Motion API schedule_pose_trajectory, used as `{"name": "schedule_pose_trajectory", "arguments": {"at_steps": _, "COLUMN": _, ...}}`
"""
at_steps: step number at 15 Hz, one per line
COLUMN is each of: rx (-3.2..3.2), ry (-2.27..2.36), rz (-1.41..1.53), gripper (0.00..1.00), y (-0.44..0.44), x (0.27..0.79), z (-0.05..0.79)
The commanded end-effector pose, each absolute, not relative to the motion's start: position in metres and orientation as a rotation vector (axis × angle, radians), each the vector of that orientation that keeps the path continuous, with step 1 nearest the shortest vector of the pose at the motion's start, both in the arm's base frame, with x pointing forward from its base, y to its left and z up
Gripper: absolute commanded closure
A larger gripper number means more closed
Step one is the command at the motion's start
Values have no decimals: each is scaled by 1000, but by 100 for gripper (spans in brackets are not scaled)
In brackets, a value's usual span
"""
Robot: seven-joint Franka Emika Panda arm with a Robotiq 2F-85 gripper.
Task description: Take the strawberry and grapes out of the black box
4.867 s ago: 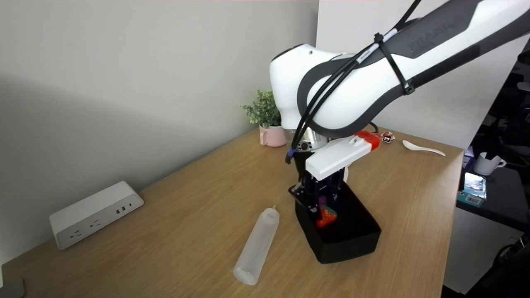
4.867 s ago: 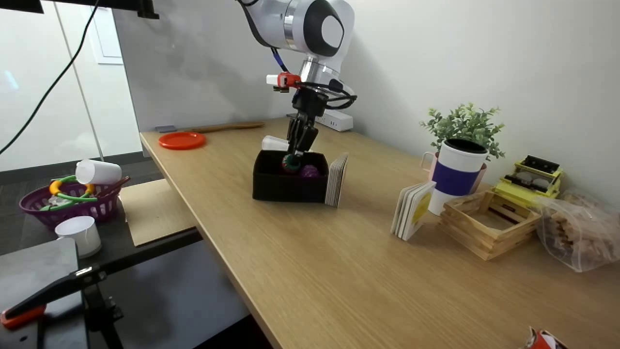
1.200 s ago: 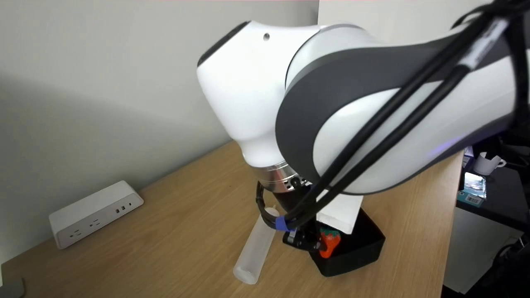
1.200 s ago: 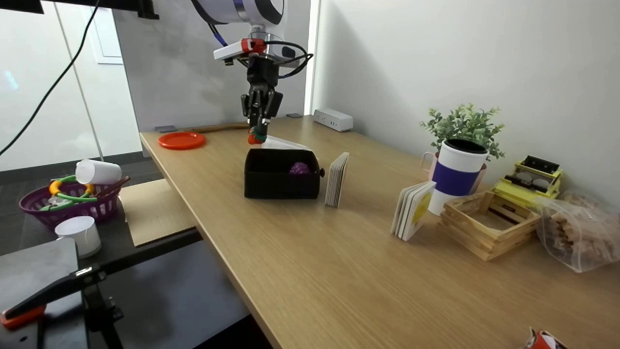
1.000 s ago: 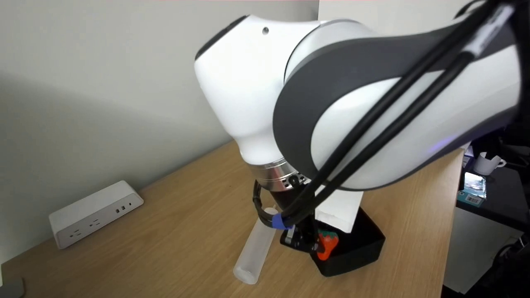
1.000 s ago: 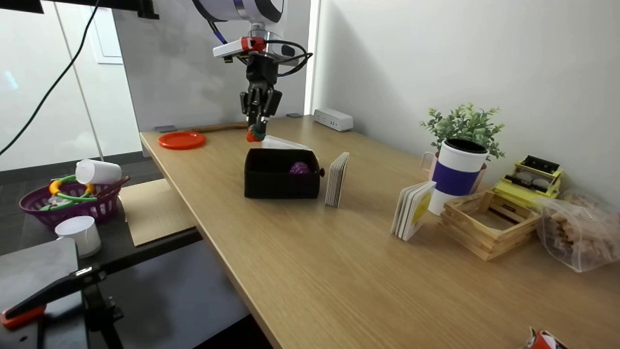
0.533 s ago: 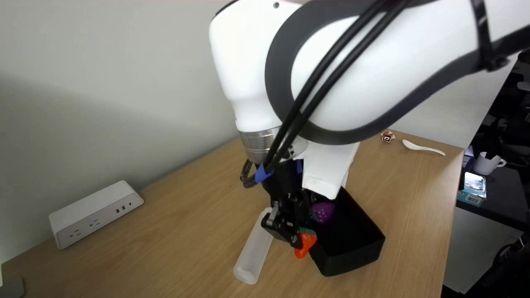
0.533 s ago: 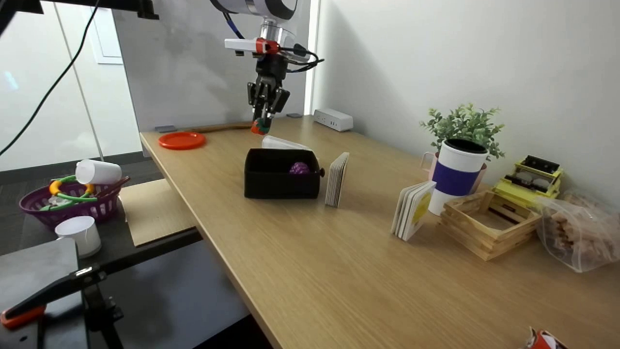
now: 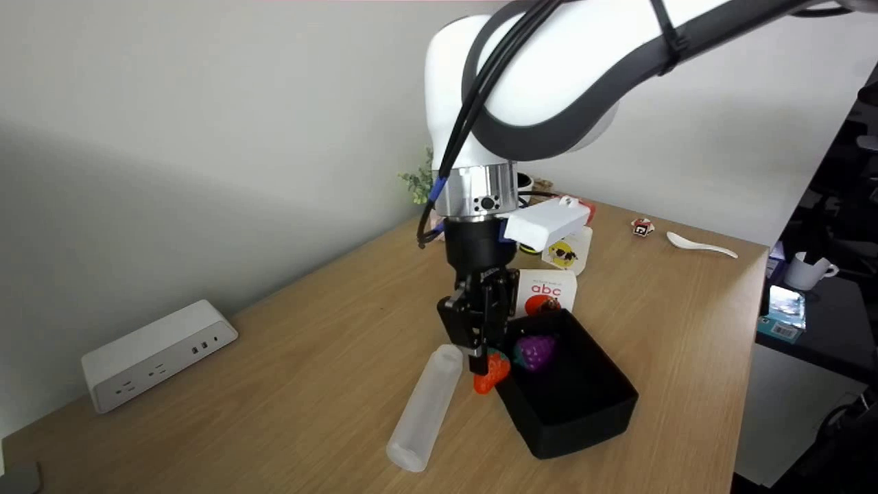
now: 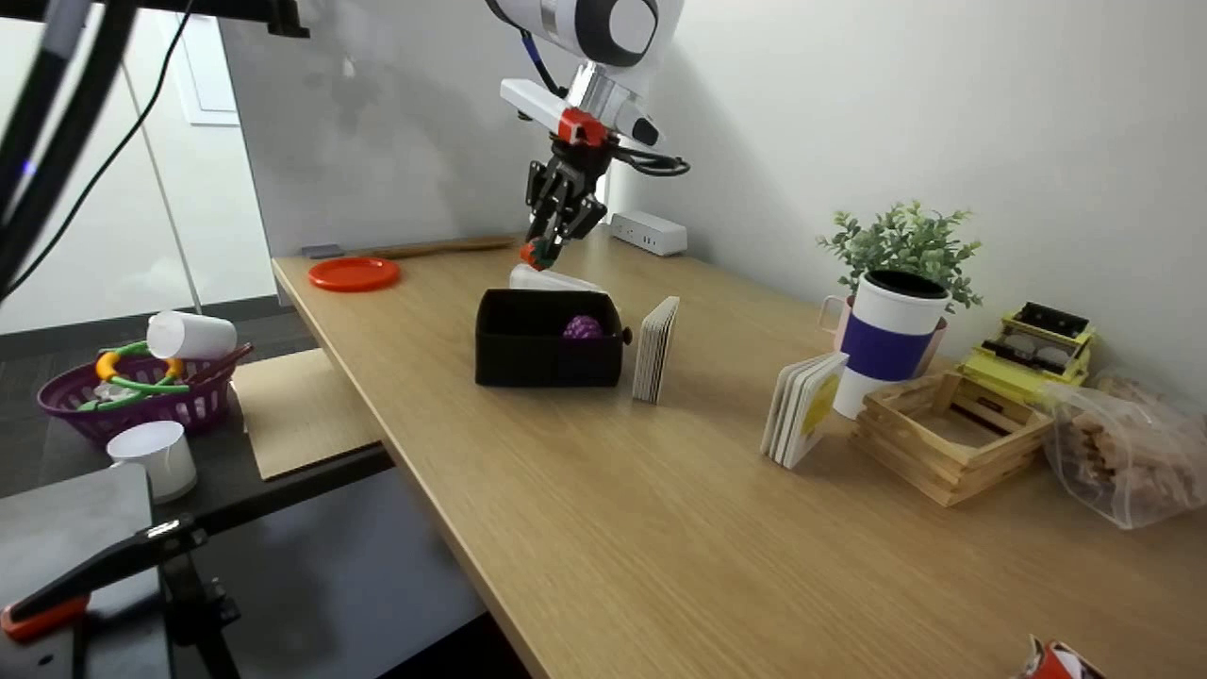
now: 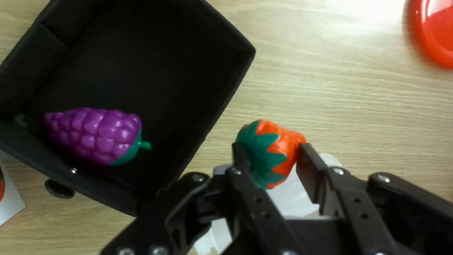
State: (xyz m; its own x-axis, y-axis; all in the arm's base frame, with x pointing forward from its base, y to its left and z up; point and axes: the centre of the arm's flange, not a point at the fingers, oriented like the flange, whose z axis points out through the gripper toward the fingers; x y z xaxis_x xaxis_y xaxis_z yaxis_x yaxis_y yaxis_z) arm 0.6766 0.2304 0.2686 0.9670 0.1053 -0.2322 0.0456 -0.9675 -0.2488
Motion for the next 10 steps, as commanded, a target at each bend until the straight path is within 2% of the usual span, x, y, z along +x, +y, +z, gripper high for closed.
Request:
{"name": "schedule_pose_trajectory", "arguments": {"at_steps": 1, "rx": -2763, "ry": -91, "rz": 396, "gripper": 85, "y": 206, "x": 677, "z": 260}}
{"name": "schedule_pose_trajectory", "arguments": {"at_steps": 10, "rx": -2692, "ry": -168, "rz": 619, "gripper": 85, "y": 210, "x": 674, "z": 239}}
